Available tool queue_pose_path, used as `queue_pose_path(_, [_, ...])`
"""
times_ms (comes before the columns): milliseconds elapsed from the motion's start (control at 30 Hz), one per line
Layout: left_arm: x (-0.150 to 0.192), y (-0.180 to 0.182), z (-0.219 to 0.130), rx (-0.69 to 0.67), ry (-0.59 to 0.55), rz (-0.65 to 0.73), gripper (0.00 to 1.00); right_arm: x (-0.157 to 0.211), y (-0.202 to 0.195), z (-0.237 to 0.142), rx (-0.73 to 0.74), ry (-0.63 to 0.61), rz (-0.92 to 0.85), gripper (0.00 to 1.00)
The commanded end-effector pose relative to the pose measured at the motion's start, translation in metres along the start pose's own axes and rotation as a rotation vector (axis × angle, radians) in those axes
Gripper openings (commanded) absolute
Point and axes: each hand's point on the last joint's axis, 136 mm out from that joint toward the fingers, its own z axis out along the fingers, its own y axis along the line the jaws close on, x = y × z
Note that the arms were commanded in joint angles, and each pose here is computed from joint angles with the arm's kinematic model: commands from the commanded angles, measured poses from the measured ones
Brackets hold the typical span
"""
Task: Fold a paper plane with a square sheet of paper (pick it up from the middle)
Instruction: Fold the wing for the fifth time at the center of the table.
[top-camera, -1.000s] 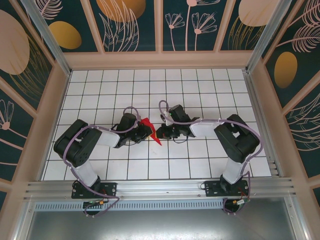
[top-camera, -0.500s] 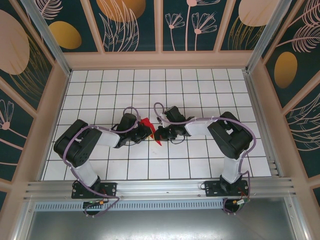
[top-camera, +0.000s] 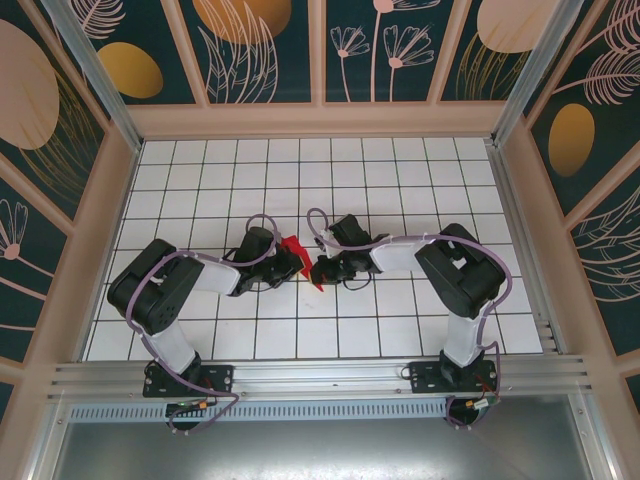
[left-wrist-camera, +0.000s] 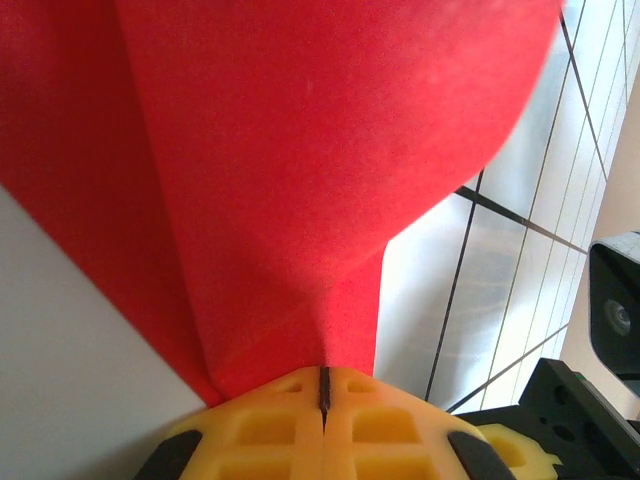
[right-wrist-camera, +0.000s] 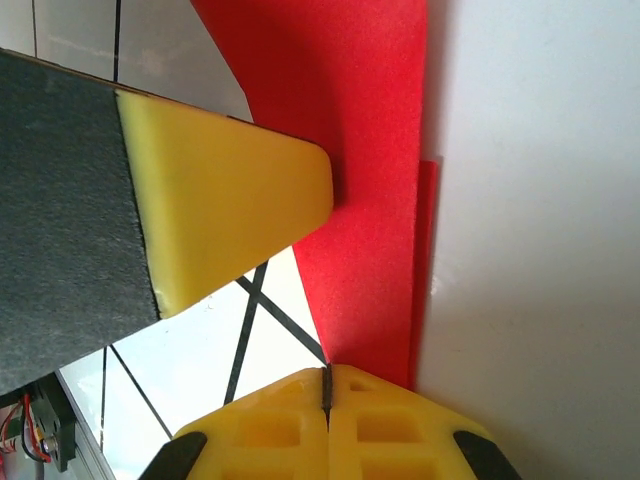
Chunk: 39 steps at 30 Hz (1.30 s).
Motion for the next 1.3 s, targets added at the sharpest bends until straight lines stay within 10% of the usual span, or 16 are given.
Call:
queue_pose_path(0, [0.007,0.068,-0.005,-0.253,-0.023,-0.074,0.01,0.043,-0.026,0.001,0.070,0.120,0.047,0.04])
queue_pose_path(433, [0.008,0.081,-0.009,-0.297,-0.039,-0.078,0.00,0.099,-0.044,-0.013,0.089,0.210,0.062,0.02])
queue_pose_path(800, [0.006,0.067,-0.010,-0.248,-0.040,-0.052,0.00,0.005,0.017,-0.044,0.015,-0.102,-0.084,0.00])
queue_pose_path(1267, [0.008,0.055,-0.006,-0.193,-0.012,-0.030,0.00,-0.027,0.015,-0.002,0.044,-0.118,-0.064,0.00])
